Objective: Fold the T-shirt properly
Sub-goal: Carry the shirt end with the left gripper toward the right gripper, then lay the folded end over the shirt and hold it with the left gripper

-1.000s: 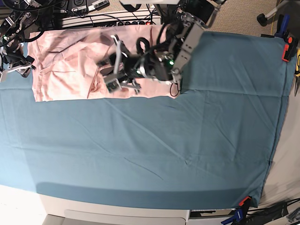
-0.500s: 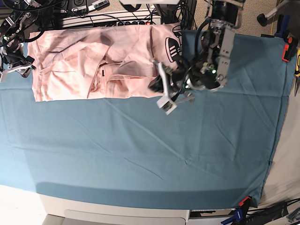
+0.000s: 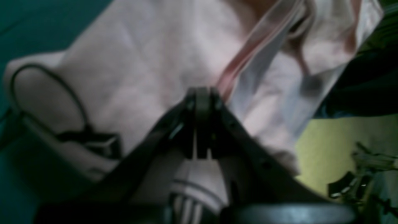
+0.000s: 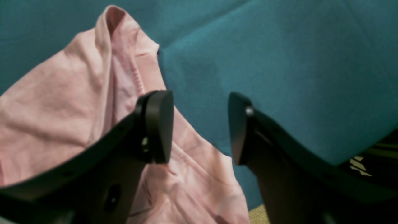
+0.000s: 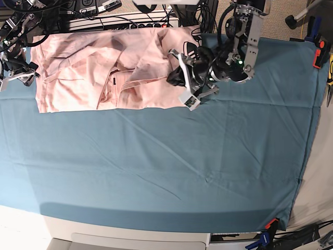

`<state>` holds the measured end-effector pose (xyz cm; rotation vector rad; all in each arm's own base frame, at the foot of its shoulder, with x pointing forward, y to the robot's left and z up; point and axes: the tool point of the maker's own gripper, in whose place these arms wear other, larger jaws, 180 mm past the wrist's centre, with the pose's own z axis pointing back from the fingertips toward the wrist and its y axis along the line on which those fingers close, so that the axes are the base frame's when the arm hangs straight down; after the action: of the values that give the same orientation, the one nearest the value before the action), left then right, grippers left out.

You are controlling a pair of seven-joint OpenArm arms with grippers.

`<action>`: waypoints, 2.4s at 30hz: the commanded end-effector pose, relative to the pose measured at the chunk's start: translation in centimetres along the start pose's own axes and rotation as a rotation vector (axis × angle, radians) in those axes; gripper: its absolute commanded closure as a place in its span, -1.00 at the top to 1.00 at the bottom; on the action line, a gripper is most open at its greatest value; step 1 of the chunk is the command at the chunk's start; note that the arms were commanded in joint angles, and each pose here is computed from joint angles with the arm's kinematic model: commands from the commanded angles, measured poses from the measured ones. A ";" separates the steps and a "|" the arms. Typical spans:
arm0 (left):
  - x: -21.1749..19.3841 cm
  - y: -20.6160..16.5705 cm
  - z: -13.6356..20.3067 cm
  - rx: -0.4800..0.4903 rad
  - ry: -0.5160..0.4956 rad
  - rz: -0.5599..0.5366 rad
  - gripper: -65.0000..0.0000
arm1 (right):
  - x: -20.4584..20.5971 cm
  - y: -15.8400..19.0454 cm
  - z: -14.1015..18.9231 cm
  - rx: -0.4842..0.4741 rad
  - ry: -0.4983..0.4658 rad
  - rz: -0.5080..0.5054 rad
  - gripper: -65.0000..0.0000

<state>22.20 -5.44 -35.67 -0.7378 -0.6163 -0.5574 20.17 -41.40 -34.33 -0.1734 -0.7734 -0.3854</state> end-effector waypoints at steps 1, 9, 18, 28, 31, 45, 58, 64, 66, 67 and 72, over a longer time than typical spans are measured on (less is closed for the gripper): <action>1.6 -1.1 0.0 -0.032 -0.061 -0.001 -1.00 | 2.0 -0.2 0.4 0.001 -0.058 0.021 -0.12; 2.0 -6.3 -2.5 -0.120 -0.055 -0.065 -1.00 | 2.0 -0.2 0.4 0.001 -0.059 0.020 -0.12; 2.2 -11.8 -3.9 -0.236 -0.052 -0.167 -1.00 | 2.0 -0.2 0.4 0.001 -0.059 0.020 -0.12; 6.1 -7.8 -0.8 -0.053 -0.167 -0.232 -1.00 | 2.0 -0.1 0.4 0.004 -0.059 0.019 -0.12; 5.8 -3.0 0.6 0.133 -0.149 -0.209 -1.00 | 2.0 -0.1 0.4 0.004 -0.061 0.019 -0.12; 0.0 1.4 2.0 0.257 -0.012 -0.102 -1.00 | 2.1 -0.1 0.4 0.004 -0.067 0.018 -0.12; -0.4 -5.9 -1.9 0.095 0.010 -0.185 -1.00 | 2.2 -0.1 0.4 0.004 -0.071 0.018 -0.12; 0.1 -13.2 -1.8 -0.263 -0.064 -0.238 -1.00 | 2.2 -0.1 0.4 0.004 -0.071 0.018 -0.12; 0.4 -15.2 -1.1 -0.376 -0.098 -0.270 -1.00 | 2.2 -0.1 0.4 0.004 -0.071 0.018 -0.12; 0.5 -15.9 -0.7 -0.421 -0.113 -0.290 -1.00 | 2.2 -0.1 0.4 0.004 -0.071 0.018 -0.12; 0.3 -16.6 -0.4 -0.468 -0.109 -0.319 -1.00 | 1.9 -0.3 0.4 -0.001 -0.043 0.028 -0.12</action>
<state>11.41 -15.55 -29.86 -1.0824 -0.6736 -0.9865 20.17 -41.24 -34.44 -0.1674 -0.7643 -0.3784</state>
